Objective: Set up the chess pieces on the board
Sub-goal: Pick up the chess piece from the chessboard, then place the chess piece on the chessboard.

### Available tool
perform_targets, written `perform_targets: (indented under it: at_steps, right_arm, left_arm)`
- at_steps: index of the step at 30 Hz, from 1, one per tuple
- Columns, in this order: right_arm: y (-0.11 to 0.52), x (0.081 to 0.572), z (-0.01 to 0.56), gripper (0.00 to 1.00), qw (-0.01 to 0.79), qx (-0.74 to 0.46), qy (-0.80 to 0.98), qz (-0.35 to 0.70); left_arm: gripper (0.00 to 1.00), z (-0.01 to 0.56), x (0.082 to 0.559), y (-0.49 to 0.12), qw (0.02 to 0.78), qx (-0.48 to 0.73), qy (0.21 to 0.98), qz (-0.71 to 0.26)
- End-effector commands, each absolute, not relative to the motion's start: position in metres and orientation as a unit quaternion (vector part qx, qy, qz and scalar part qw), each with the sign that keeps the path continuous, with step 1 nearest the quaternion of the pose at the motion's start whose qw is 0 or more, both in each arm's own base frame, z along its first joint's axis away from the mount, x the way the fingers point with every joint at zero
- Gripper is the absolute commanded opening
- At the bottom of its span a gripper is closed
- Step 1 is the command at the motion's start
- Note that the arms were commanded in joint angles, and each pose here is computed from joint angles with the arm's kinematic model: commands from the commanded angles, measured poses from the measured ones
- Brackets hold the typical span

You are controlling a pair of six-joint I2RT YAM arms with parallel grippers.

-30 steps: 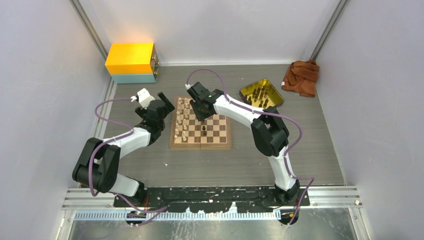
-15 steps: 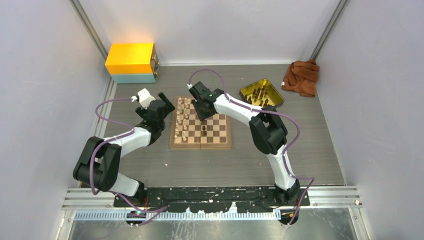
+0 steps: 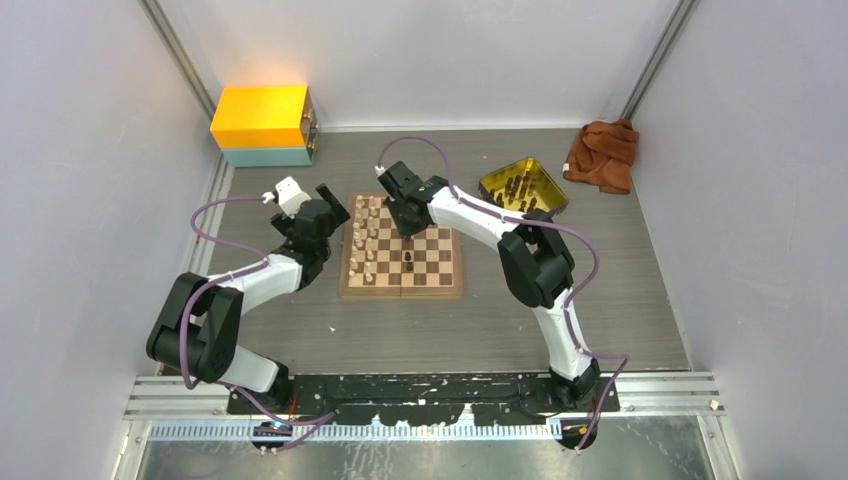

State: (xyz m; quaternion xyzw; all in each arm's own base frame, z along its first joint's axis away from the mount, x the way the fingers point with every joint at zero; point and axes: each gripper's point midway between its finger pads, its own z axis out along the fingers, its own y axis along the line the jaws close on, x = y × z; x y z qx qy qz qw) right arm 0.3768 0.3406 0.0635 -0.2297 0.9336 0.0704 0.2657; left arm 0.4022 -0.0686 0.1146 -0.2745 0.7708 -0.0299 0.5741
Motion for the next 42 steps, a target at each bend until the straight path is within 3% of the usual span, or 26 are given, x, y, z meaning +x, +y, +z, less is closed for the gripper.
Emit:
perform_targets:
  at_steps: [1, 19, 42]
  right_arm:
    - [0.338, 0.393, 0.109, 0.09, 0.321, -0.208, 0.921, 0.075]
    - [0.288, 0.415, 0.110, 0.09, 0.324, -0.136, 0.934, 0.062]
    - [0.289, 0.430, 0.086, 0.10, 0.302, -0.126, 0.943, 0.066]
  left_arm:
    - [0.99, 0.131, 0.409, -0.066, 0.599, -0.281, 0.749, -0.027]
    - [0.99, 0.133, 0.406, -0.065, 0.600, -0.281, 0.748, -0.028]
    - [0.99, 0.130, 0.406, -0.065, 0.599, -0.281, 0.749, -0.025]
